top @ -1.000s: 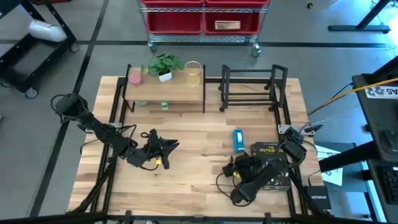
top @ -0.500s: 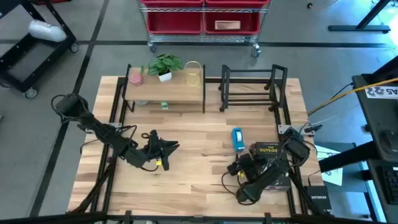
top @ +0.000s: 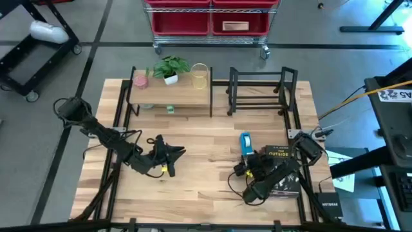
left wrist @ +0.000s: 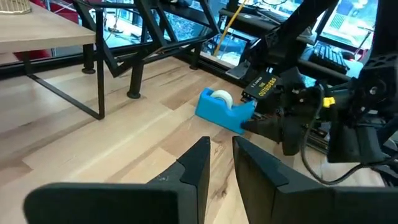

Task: Stock shelves
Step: Put the blue tape dispenser under the shelf, then put the black book on the bookshelf

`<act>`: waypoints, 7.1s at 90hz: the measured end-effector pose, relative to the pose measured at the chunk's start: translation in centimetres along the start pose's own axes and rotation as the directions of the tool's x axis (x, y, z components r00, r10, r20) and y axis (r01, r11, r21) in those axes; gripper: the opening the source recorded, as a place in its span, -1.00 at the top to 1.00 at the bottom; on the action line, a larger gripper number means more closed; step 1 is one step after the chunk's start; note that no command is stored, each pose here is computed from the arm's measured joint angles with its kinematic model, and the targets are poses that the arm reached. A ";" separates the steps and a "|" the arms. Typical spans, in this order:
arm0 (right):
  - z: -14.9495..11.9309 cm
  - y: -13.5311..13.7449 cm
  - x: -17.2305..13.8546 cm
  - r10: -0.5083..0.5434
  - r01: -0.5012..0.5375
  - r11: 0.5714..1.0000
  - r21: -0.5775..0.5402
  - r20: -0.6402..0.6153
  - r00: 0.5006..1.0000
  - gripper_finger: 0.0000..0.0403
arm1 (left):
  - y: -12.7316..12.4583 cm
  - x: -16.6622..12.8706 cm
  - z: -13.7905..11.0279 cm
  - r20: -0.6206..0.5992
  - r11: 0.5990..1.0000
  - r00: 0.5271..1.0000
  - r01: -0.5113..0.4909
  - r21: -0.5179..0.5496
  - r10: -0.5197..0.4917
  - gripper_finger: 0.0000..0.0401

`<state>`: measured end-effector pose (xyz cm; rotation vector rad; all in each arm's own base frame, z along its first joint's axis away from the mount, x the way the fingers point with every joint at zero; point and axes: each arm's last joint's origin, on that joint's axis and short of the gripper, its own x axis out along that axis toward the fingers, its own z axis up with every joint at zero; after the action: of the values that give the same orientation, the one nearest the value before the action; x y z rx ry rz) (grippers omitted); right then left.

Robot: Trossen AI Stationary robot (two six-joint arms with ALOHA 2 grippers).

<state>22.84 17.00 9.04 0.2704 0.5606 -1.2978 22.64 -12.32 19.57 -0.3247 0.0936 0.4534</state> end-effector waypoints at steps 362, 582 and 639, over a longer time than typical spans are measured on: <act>18.2 18.3 21.3 0.100 -0.111 0.991 0.071 0.139 0.985 -0.23 | -2.2 -6.7 2.4 0.081 0.986 0.983 0.165 0.039 -0.167 0.73; 1.0 -0.3 -8.4 0.462 -0.573 0.795 -0.197 -0.416 0.783 -0.23 | -3.1 8.5 -2.7 -0.057 0.948 0.948 0.308 -0.080 -0.312 0.73; 8.8 2.0 -8.1 0.545 -0.702 0.640 -0.312 -0.460 0.701 -0.23 | -2.0 9.1 -4.4 -0.261 0.959 0.924 0.256 -0.125 -0.280 0.73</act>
<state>25.56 19.93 20.45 0.2454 0.9449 -0.3862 31.61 -11.71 14.52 -0.4808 0.2986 0.1369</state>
